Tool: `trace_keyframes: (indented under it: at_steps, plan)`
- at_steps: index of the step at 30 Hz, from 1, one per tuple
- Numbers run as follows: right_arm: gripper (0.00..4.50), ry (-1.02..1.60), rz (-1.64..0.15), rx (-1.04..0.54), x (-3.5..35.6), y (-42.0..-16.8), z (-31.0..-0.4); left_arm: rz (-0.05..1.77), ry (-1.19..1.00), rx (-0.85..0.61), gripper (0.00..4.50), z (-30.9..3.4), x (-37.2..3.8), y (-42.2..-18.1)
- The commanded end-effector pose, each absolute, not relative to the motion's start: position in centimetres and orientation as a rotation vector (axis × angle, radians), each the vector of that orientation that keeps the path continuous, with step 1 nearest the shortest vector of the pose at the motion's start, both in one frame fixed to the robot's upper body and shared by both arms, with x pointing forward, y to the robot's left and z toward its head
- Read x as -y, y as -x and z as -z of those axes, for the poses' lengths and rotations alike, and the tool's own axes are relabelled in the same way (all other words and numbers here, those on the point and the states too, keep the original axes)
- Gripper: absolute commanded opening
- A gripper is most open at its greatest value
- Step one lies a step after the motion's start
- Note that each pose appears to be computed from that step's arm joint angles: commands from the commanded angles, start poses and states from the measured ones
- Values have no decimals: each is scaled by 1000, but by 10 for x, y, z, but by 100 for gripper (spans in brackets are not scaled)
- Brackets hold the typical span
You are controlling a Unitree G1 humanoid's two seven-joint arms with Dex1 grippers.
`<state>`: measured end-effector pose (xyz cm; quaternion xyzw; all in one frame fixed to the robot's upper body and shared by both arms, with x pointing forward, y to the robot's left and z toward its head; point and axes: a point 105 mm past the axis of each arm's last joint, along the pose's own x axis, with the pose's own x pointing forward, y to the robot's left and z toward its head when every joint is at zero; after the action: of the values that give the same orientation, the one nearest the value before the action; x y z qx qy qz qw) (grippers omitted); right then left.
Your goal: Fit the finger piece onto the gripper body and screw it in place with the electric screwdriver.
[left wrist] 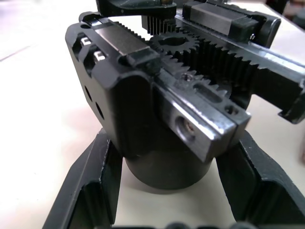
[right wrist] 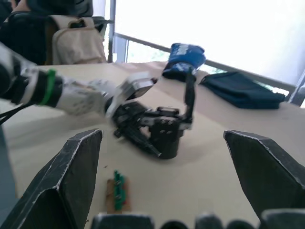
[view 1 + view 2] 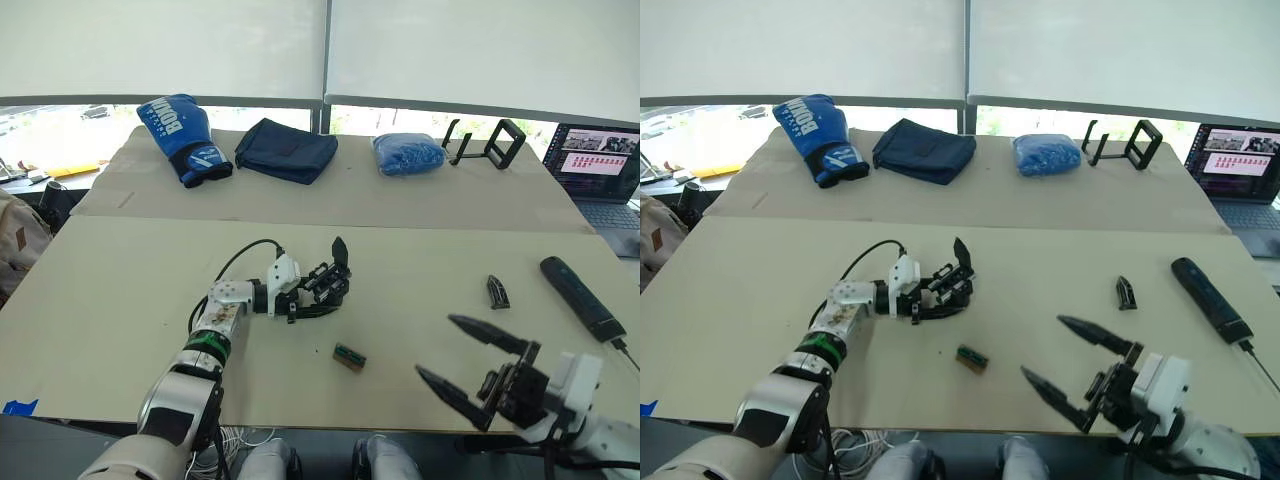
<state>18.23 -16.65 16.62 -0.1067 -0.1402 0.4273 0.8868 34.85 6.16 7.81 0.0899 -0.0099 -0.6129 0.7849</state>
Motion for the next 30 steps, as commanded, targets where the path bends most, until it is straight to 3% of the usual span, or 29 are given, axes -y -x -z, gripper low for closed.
trace_keyframes:
  at_steps: [1, 10, 19, 30]
  plan:
    - [450, 243, -918, 289, 170, -178, -169, 1235, -196, 141, 229, -114, -47, -349]
    - [450, 243, -967, 239, 166, -168, -154, 944, -168, 12, 229, -90, -44, -329]
    - [450, 231, -998, 211, 161, -161, -148, 896, -153, -30, 229, -90, -33, -325]
    - [450, 148, -913, 265, 156, -171, -156, 905, -213, -47, 229, -87, -25, -322]
